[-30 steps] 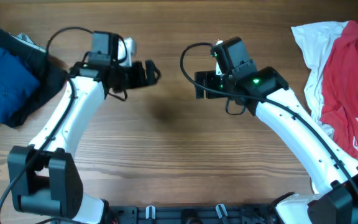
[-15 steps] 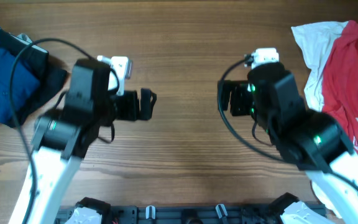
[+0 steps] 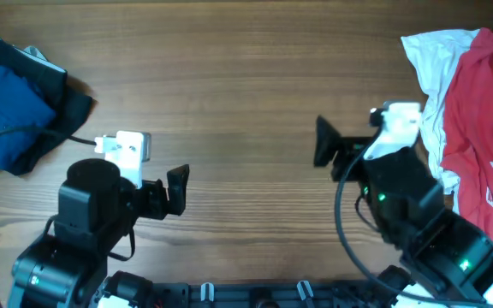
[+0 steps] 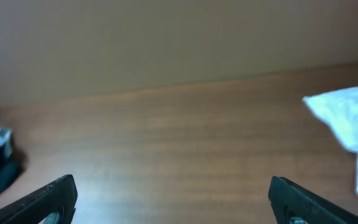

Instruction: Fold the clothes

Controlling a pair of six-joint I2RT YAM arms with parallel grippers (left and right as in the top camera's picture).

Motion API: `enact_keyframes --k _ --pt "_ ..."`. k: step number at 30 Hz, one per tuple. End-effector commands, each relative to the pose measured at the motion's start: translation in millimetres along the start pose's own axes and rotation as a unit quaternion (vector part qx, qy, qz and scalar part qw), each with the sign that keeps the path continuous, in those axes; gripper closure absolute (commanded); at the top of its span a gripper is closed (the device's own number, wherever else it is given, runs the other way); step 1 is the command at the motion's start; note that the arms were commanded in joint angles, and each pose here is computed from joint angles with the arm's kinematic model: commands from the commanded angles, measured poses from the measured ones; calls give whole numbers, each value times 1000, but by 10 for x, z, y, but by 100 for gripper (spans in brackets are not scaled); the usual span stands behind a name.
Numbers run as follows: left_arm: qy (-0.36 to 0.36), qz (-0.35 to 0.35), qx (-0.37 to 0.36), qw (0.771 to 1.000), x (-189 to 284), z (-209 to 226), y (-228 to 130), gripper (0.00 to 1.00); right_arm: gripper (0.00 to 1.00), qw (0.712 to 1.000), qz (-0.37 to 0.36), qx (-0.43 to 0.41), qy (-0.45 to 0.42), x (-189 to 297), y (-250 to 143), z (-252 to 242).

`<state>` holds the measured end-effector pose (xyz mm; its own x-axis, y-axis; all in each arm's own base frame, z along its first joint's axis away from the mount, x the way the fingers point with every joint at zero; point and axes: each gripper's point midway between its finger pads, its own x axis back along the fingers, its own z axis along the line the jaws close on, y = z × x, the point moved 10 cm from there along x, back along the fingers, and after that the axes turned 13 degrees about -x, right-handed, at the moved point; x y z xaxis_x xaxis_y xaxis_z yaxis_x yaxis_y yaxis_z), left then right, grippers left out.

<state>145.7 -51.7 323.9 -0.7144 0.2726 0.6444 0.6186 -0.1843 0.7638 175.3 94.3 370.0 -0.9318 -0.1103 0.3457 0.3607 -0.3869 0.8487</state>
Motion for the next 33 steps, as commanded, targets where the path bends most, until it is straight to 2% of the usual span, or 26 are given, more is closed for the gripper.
enact_keyframes --k 1,5,9,12,15,16,22,27,33 --pt "23 -4 3 1000 -14 61 5 0 0 1000 -4 19 -14 -108 150 -203" --pt "39 -4 16 999 -10 127 5 0 1 998 32 9 -45 -182 246 -611" --pt "43 -2 24 999 11 150 -17 0 16 992 86 -6 -97 7 116 -896" --pt "41 2 33 999 71 140 -77 0 18 993 71 -8 -91 294 35 -921" --pt "42 -18 32 998 173 130 -98 0 9 996 38 -11 -77 609 -136 -981" --pt "44 -28 31 998 217 128 -118 0 1 997 24 -10 -78 686 -223 -1027" --pt "72 -47 75 993 68 183 -215 0 0 995 31 -38 -88 707 -443 -1131" --pt "80 -77 -8 994 19 198 -99 0 0 993 54 -39 -99 709 -506 -1159" --pt "78 -69 -36 994 -113 208 -15 0 0 991 68 -38 -106 718 -545 -1177"
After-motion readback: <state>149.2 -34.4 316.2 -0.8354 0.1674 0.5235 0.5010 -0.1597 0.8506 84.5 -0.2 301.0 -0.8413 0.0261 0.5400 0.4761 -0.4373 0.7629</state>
